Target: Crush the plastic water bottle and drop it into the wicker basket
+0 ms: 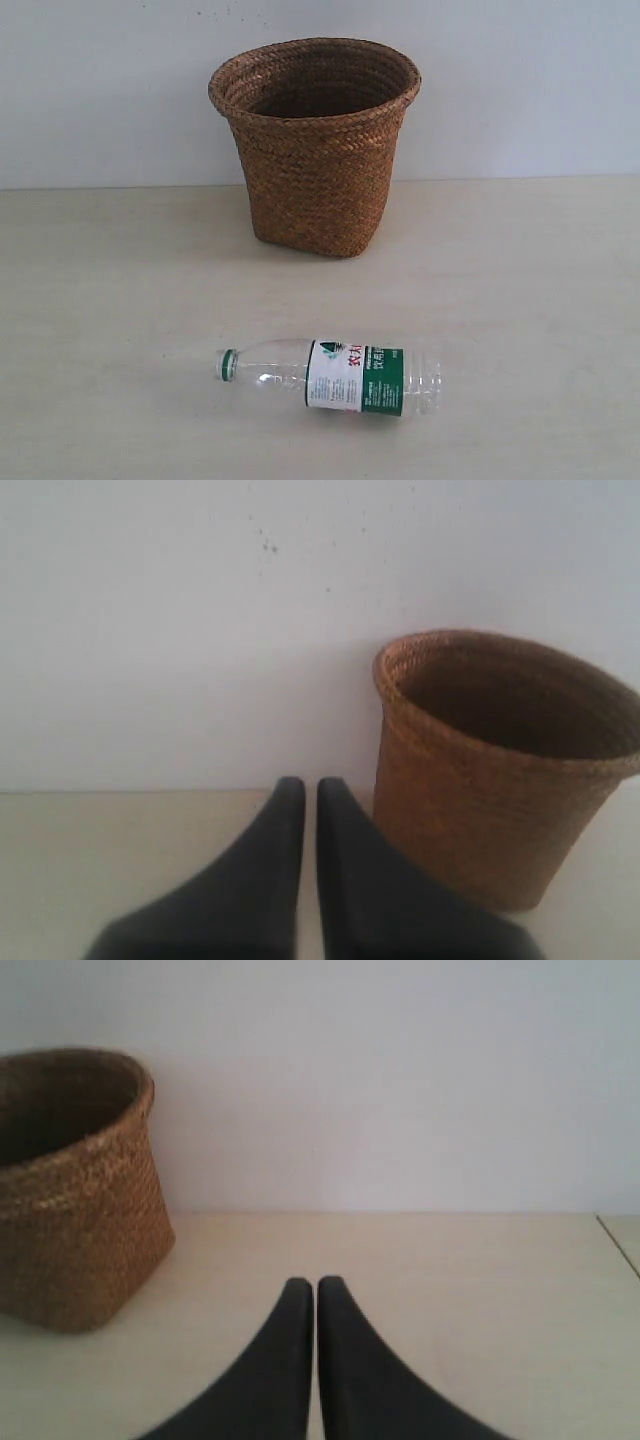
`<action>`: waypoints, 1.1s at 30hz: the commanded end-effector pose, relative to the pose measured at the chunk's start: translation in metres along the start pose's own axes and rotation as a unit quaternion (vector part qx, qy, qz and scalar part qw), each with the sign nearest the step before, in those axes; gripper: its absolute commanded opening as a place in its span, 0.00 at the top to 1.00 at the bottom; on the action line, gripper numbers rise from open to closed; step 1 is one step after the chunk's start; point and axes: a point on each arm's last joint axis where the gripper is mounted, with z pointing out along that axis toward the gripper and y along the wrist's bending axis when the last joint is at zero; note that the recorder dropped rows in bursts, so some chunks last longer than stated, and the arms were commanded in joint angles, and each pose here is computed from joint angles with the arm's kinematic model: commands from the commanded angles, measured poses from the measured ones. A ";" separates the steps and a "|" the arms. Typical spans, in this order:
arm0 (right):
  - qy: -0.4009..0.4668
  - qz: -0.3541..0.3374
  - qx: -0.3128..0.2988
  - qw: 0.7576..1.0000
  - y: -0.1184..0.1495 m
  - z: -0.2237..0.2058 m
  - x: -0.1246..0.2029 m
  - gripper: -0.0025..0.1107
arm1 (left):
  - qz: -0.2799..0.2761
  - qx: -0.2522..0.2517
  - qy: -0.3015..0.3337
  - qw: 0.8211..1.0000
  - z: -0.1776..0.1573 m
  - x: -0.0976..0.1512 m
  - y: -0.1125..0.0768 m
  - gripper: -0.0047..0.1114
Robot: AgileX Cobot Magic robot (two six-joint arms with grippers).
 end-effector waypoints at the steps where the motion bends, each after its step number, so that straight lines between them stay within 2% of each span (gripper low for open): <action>1: 0.072 -0.044 -0.012 0.996 0.001 0.018 -0.005 0.98 | 0.061 -0.007 0.066 0.996 0.025 0.003 -0.005 0.93; 7: 0.156 -0.071 -0.047 0.984 0.006 0.040 -0.008 0.98 | 0.164 -0.031 0.198 0.966 0.058 0.010 -0.007 0.93; 11: 0.197 -0.080 -0.090 0.973 0.012 0.052 -0.010 0.98 | 0.209 0.003 0.282 0.936 0.076 0.011 -0.014 0.93; 14: 0.223 -0.085 -0.138 0.961 0.020 0.063 -0.006 0.98 | 0.232 0.070 0.327 0.913 0.086 0.013 -0.025 0.93; 17: 0.247 -0.093 -0.208 0.942 0.035 0.076 0.000 0.98 | 0.256 0.168 0.347 0.886 0.096 0.016 -0.040 0.93; 19: 0.262 -0.102 -0.251 0.926 0.048 0.084 0.004 0.98 | 0.274 0.248 0.346 0.862 0.102 0.022 -0.052 0.93; 22: 0.282 -0.110 -0.285 0.909 0.066 0.096 0.010 0.98 | 0.304 0.337 0.339 0.824 0.113 0.035 -0.063 0.93; 25: 0.300 -0.119 -0.306 0.896 0.081 0.109 0.017 0.98 | 0.321 0.375 0.361 0.791 0.126 0.050 -0.065 0.93; 26: 0.316 -0.123 -0.316 0.886 0.089 0.118 0.025 0.98 | 0.328 0.392 0.377 0.772 0.135 0.060 -0.065 0.93; 28: 0.327 -0.126 -0.323 0.879 0.096 0.126 0.030 0.98 | 0.342 0.418 0.387 0.747 0.143 0.069 -0.068 0.93; 30: 0.341 -0.128 -0.329 0.871 0.102 0.135 0.036 0.98 | 0.358 0.423 0.395 0.732 0.152 0.077 -0.070 0.93; 33: 0.361 -0.122 -0.331 0.863 0.104 0.145 0.046 0.98 | 0.373 0.429 0.400 0.719 0.162 0.084 -0.077 0.92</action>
